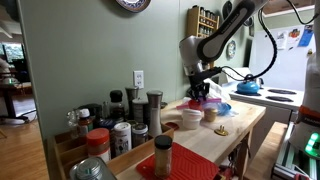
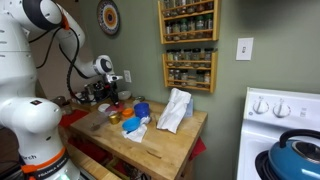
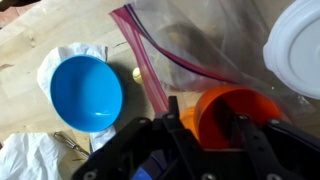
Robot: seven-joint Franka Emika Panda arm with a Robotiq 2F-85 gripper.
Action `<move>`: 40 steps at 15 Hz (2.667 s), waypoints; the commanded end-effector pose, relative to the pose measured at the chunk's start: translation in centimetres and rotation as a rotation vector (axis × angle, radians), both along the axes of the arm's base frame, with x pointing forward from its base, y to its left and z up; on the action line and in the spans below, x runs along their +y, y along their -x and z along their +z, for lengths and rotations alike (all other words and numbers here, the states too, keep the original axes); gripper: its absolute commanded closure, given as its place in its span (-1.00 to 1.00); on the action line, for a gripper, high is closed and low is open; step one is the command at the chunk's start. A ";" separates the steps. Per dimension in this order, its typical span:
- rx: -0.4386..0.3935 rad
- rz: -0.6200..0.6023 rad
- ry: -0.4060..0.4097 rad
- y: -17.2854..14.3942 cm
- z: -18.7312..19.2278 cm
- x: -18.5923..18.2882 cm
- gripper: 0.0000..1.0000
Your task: Put the orange cup in the zip lock bag
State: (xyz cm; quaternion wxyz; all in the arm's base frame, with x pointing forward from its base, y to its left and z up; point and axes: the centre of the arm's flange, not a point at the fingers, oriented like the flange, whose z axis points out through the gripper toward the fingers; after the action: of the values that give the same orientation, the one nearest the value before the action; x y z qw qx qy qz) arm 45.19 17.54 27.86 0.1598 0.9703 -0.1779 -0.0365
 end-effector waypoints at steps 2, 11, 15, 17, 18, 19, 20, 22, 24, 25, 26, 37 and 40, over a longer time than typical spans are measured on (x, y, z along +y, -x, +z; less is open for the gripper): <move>-0.007 -0.002 0.018 -0.5 1.0 -0.5 -0.61; -0.029 0.013 -0.008 -1.2 3.3 -1.8 -1.00; -0.014 0.014 -0.002 -1.9 2.9 -3.6 -1.00; 0.005 0.030 0.002 -1.9 2.9 -4.8 -1.00; 0.016 0.037 0.003 -1.9 2.9 -5.3 -1.00; 0.033 0.049 0.011 -1.9 2.7 -5.7 -1.00; 0.056 0.066 0.011 -1.7 2.5 -6.1 -1.00; 0.089 0.098 0.011 -1.4 2.2 -6.6 -1.00; 0.117 0.127 0.008 -1.2 1.9 -6.9 -1.00; 0.129 0.143 0.006 -1.2 1.6 -6.8 -1.00; 0.143 0.160 0.003 -1.1 1.2 -6.7 -0.88; 0.239 0.283 -0.046 -0.8 -0.9 -6.2 -0.07; 0.255 0.310 -0.060 -0.8 -1.2 -6.2 0.28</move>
State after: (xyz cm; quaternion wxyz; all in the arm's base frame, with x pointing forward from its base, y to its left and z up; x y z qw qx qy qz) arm 46.40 11.35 27.17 0.1625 0.9790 -0.0193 -0.1214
